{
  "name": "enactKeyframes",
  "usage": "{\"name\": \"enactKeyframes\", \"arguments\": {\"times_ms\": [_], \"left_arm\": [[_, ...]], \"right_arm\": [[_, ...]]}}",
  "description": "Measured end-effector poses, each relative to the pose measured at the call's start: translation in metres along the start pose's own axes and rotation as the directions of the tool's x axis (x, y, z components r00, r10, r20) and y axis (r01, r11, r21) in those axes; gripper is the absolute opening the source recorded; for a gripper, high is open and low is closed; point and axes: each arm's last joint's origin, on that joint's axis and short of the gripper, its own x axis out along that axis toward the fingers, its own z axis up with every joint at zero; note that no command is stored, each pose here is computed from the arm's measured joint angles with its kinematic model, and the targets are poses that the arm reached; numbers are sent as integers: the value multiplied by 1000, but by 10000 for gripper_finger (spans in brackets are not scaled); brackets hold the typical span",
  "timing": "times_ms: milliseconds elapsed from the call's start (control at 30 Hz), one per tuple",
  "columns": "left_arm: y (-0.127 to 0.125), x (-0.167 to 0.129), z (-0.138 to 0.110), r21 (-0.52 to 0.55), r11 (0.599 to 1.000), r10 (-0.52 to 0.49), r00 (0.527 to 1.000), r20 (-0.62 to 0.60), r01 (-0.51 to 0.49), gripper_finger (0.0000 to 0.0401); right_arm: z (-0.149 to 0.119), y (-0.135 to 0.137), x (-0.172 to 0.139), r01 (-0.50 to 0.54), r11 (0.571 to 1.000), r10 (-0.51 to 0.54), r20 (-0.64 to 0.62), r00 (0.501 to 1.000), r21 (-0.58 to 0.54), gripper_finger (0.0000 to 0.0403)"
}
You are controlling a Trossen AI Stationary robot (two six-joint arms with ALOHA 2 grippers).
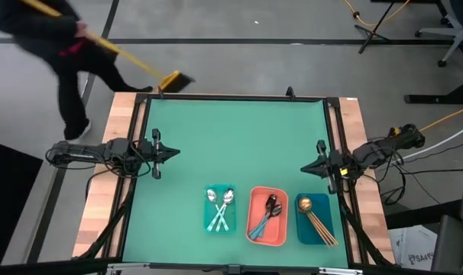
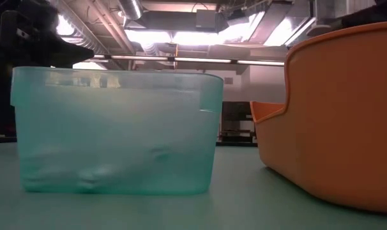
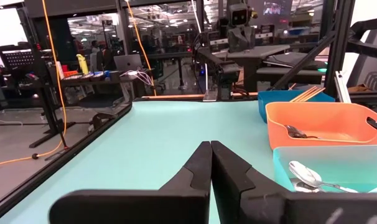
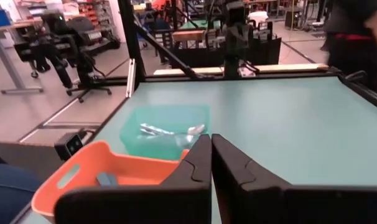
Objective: Sort silverware by color (type)
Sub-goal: Return to Home Position
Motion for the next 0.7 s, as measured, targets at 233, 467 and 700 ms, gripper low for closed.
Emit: {"name": "enactKeyframes", "arguments": {"times_ms": [233, 467, 700], "left_arm": [[0, 0, 0, 0, 1000, 0, 1000, 0, 0, 0], [0, 0, 0, 0, 1000, 0, 1000, 0, 0, 0], [0, 0, 0, 0, 1000, 0, 1000, 0, 0, 0]], "right_arm": [[-16, 0, 8, 5, 999, -4, 16, 1000, -44, 1], [-37, 1, 17, -23, 991, 37, 106, 994, -131, 1], [-55, 0, 21, -21, 991, 32, 77, 997, -135, 1]]}}
